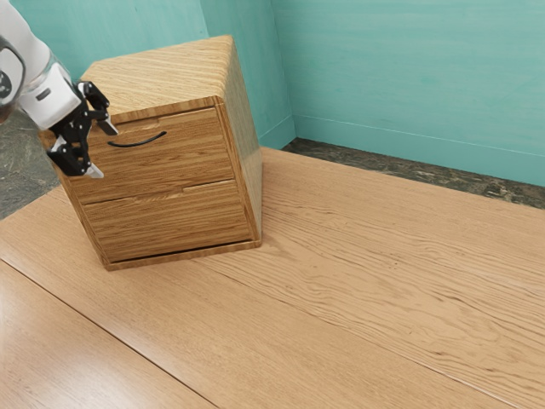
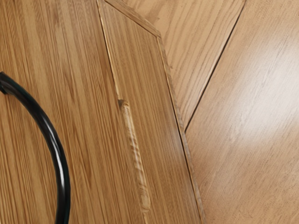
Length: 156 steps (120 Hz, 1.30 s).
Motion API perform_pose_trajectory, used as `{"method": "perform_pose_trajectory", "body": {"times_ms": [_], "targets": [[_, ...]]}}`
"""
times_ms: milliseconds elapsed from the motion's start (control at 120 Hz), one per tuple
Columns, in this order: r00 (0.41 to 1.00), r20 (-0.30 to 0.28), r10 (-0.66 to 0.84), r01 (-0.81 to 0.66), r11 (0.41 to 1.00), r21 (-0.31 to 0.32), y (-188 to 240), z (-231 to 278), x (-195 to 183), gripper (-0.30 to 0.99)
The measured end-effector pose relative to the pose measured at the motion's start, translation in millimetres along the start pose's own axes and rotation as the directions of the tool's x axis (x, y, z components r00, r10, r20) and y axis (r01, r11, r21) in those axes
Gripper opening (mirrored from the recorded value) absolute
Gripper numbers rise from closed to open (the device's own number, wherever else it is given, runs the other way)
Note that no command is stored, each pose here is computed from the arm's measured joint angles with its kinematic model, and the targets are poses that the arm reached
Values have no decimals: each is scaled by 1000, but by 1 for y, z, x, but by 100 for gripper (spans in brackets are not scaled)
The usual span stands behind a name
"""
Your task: Pull the drawer handle with one arm to open the drawer
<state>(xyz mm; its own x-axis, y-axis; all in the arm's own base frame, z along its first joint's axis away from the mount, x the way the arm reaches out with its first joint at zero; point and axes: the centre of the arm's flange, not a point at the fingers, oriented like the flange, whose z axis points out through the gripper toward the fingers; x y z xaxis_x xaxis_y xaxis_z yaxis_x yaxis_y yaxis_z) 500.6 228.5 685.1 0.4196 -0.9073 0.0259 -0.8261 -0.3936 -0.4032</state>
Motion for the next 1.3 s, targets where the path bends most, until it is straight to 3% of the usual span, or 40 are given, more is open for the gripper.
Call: {"method": "perform_pose_trajectory", "body": {"times_ms": [442,1300], "targets": [[1000,1,-16,16,1000,0,2,5,-5,54],[999,-30,-31,30,999,-19,-6,34,-1,60]]}}
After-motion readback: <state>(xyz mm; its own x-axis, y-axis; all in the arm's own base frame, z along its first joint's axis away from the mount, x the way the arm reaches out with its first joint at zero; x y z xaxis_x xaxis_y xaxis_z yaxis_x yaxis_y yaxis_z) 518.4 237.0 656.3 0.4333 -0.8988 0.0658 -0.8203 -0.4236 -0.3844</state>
